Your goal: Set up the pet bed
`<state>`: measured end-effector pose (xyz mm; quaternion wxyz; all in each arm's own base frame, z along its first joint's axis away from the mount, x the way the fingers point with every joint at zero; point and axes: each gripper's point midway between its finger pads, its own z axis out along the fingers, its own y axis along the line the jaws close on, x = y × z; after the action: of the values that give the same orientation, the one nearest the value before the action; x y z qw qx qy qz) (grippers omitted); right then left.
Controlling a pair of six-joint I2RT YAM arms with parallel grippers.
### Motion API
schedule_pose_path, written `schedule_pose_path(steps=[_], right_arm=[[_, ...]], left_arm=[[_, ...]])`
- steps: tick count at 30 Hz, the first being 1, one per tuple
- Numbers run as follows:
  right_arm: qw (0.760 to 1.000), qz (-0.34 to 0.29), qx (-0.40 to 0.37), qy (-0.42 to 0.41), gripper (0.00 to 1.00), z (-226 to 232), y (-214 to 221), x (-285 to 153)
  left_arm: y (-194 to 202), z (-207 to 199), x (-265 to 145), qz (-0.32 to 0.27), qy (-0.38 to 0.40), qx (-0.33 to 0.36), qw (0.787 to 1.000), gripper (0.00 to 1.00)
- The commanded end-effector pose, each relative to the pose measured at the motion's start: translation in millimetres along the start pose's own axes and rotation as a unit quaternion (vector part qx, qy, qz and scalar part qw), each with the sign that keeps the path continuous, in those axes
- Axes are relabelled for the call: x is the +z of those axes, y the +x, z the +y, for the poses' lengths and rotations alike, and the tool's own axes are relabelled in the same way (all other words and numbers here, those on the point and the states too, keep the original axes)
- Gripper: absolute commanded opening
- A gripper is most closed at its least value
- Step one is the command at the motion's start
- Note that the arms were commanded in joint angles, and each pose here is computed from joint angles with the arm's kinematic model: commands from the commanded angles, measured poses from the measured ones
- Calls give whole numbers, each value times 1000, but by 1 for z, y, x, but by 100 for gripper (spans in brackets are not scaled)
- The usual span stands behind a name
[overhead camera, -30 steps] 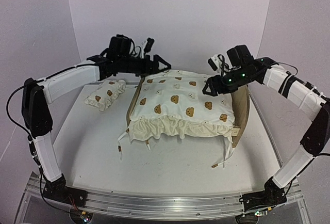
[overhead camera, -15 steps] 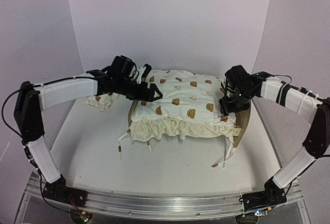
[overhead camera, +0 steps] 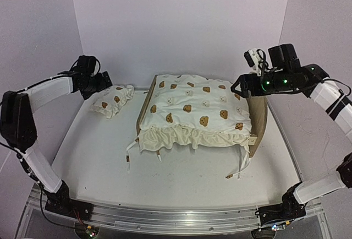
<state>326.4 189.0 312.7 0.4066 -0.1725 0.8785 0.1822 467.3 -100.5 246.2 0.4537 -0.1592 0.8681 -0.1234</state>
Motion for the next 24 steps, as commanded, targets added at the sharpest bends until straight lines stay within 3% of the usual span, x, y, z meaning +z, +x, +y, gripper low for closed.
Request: schedule_pose_path(steps=[1,4,8,14,18,22,24], right_arm=[[999,-14,-9,-39,86,14,-9,3],[999,-12,-9,-38,86,13,-4,2],[999,-13,-8,-41,85,14,0,-1],[998,-20,-4,-52,85,18,0,-6],[998,-21,-2,-67,86,23,-3,-3],[997,-18,-28,-74,85,25,-5,2],[995,-19,-62,-74,78,26,-8,6]], left_arm=[[-2,83,62,-16,-136,-147,980,99],[-4,93,102,-11,-163,-154,974,99],[1,103,153,-9,-199,-112,973,100],[44,94,205,56,-152,-112,981,97],[54,95,213,71,-136,-108,982,71],[25,70,187,55,-86,-75,992,23],[12,50,156,42,-54,-47,997,9]])
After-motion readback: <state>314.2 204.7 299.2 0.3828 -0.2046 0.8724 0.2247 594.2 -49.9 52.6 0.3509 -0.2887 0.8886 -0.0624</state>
